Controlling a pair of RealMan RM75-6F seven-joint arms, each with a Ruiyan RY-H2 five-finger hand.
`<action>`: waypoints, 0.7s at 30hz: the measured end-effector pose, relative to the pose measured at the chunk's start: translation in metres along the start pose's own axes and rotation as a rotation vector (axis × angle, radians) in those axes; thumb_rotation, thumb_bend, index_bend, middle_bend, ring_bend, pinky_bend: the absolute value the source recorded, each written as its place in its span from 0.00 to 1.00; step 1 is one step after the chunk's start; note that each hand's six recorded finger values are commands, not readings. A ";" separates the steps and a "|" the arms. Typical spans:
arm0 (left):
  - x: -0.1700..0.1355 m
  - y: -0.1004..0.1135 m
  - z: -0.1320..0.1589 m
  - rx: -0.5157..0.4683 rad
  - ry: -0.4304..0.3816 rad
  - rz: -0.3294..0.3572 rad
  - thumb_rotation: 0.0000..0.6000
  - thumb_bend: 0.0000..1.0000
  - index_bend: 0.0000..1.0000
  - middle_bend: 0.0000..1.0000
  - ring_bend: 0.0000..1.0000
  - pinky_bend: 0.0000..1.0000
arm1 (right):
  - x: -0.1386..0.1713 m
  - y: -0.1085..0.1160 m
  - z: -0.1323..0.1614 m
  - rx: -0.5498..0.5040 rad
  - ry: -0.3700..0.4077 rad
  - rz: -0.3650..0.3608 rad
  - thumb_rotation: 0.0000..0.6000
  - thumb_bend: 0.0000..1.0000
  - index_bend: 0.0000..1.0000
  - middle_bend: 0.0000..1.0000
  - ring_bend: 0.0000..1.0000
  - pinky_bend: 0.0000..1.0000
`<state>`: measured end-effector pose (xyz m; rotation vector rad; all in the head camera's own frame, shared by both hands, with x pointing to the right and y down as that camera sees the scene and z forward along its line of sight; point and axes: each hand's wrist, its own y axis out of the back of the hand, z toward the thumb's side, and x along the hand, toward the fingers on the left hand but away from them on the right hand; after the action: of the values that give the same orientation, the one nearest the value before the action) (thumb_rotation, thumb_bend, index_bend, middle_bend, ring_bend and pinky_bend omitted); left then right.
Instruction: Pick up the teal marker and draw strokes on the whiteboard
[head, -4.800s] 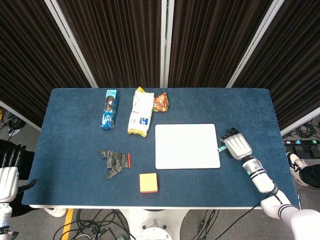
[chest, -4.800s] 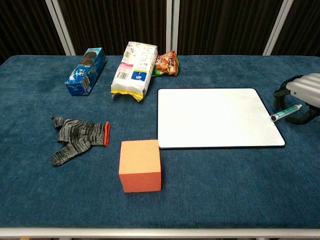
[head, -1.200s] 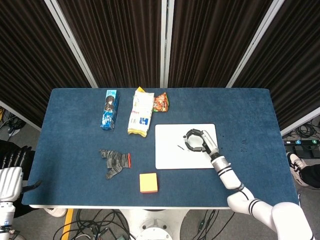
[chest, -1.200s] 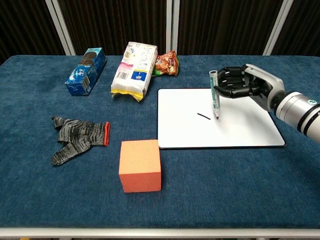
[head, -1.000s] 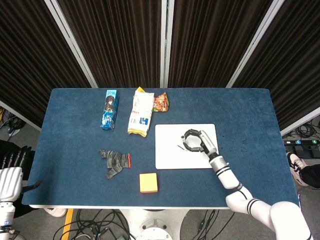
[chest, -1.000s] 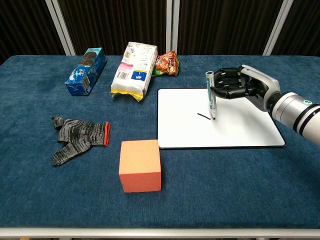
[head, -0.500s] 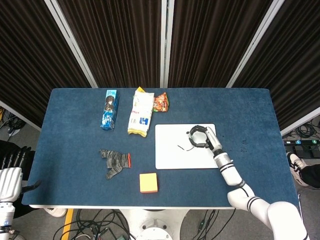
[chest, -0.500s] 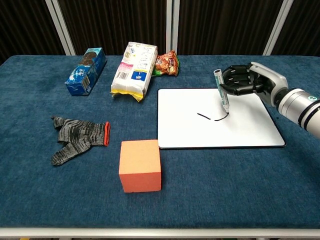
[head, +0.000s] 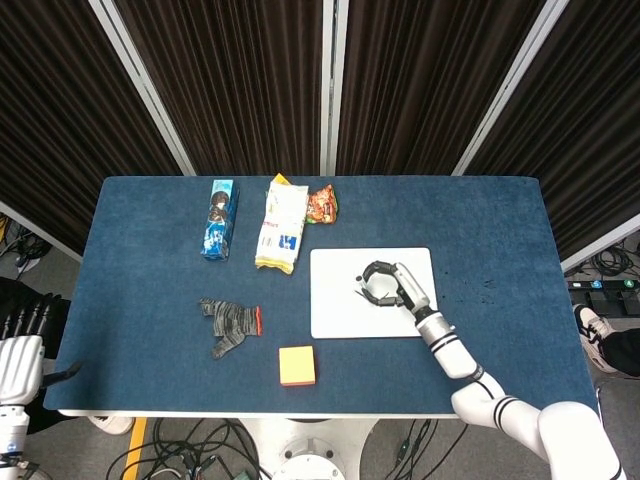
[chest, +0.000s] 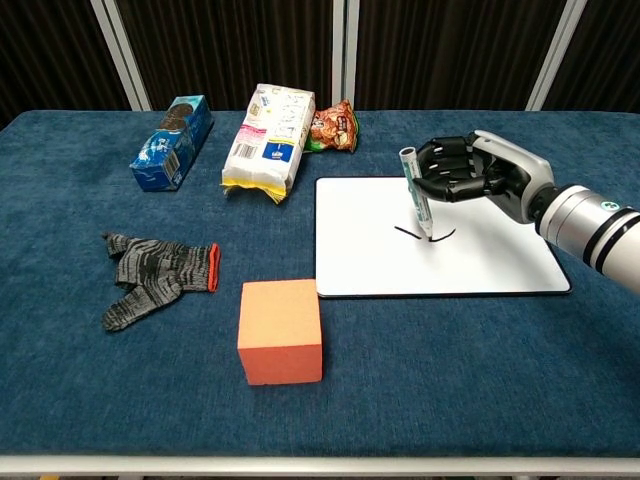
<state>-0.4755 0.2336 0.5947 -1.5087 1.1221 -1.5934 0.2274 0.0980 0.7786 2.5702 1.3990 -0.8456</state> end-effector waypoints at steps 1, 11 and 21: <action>0.000 0.000 0.000 -0.001 0.001 0.000 1.00 0.00 0.04 0.04 0.01 0.00 | -0.001 -0.001 0.000 0.003 -0.003 0.001 1.00 0.41 0.74 0.57 0.34 0.23; 0.000 -0.002 -0.002 -0.005 0.006 -0.003 1.00 0.00 0.04 0.04 0.01 0.00 | -0.006 -0.002 -0.004 0.026 -0.016 0.000 1.00 0.41 0.74 0.57 0.34 0.23; 0.002 -0.003 -0.001 -0.004 0.001 -0.003 1.00 0.00 0.04 0.04 0.01 0.00 | 0.017 -0.022 -0.003 0.040 0.002 0.115 1.00 0.40 0.74 0.57 0.34 0.21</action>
<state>-0.4762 0.2335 0.5981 -1.5132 1.1253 -1.5953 0.2185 0.1246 0.7763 2.6514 1.2327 -0.8621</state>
